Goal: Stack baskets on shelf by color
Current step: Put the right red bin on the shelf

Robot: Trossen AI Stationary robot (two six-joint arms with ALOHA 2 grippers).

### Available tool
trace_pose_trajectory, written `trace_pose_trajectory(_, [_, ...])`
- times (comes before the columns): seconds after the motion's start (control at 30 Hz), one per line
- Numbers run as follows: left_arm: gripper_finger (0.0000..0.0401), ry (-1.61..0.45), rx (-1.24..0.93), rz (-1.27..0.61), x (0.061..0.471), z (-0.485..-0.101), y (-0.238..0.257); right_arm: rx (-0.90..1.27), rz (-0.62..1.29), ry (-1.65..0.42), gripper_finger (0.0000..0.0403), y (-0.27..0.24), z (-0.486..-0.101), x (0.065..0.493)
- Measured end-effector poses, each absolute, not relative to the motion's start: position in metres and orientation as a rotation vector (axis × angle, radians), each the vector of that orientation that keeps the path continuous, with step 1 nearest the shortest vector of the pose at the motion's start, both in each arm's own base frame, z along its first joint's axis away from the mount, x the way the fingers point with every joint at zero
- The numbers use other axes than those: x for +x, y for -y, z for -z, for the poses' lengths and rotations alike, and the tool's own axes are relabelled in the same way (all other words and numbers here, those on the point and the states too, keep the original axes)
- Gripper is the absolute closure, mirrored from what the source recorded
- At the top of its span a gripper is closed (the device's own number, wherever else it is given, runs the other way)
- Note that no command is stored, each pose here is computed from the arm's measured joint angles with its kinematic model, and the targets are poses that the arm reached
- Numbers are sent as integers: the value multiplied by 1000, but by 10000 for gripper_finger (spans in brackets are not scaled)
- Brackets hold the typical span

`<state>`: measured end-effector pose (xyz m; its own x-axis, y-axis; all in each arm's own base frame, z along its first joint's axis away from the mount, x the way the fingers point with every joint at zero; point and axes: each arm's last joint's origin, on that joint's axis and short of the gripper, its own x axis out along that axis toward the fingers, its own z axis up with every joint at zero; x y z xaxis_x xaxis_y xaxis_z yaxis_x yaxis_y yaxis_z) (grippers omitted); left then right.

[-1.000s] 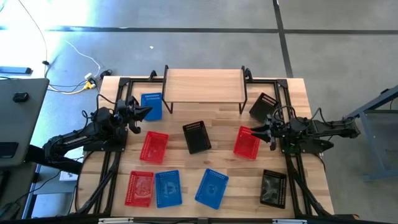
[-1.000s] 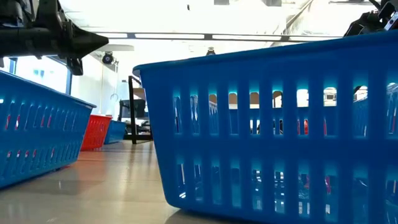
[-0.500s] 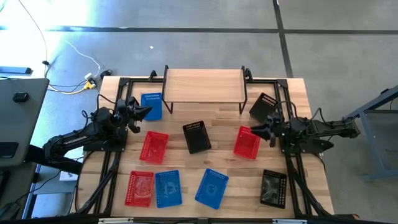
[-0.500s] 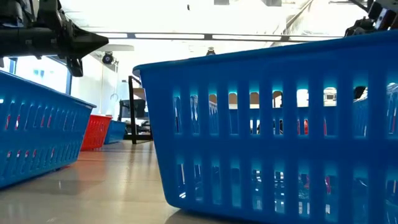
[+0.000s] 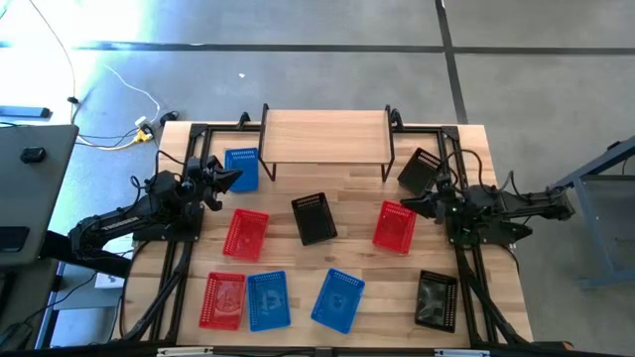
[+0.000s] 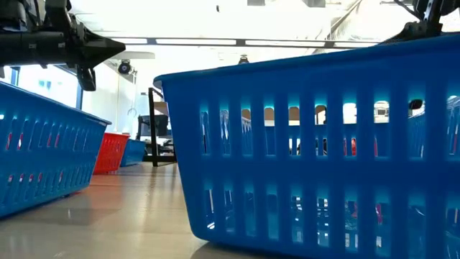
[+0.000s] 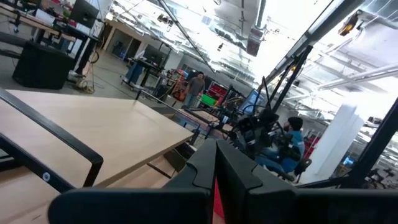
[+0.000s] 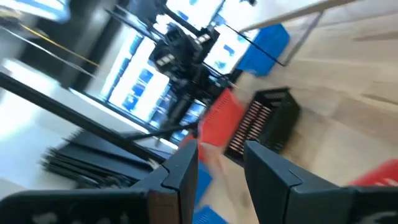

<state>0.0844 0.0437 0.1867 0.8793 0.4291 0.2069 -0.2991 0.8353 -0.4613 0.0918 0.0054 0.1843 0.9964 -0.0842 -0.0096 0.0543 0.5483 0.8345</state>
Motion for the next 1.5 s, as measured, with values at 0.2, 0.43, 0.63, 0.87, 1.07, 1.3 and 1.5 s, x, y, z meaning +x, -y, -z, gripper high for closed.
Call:
trace_pose_trajectory(0.2, [401,327,-450,-386,84,-188,-44,1091,40,81,289,-6,-191,95])
trace_pose_trajectory(0.43, [401,335,-478,-381,84,-188,-44,1048,70,32,289,-7,-228,101])
trace_pose_trajectory(0.63, [401,335,-478,-381,84,-188,-44,1092,185,-151,289,-8,-256,110])
trace_pose_trajectory(0.87, [401,335,-478,-381,84,-188,-44,1215,284,-389,289,-12,-285,124])
trace_pose_trajectory(1.07, [401,332,-477,-374,84,-188,-43,1275,397,-550,289,-15,-301,136])
trace_pose_trajectory(1.3, [401,332,-477,-374,84,-188,-43,1317,658,-750,289,-16,-293,148])
trace_pose_trajectory(1.5, [401,325,-479,-376,84,-187,-43,1328,825,-920,289,-25,-274,155])
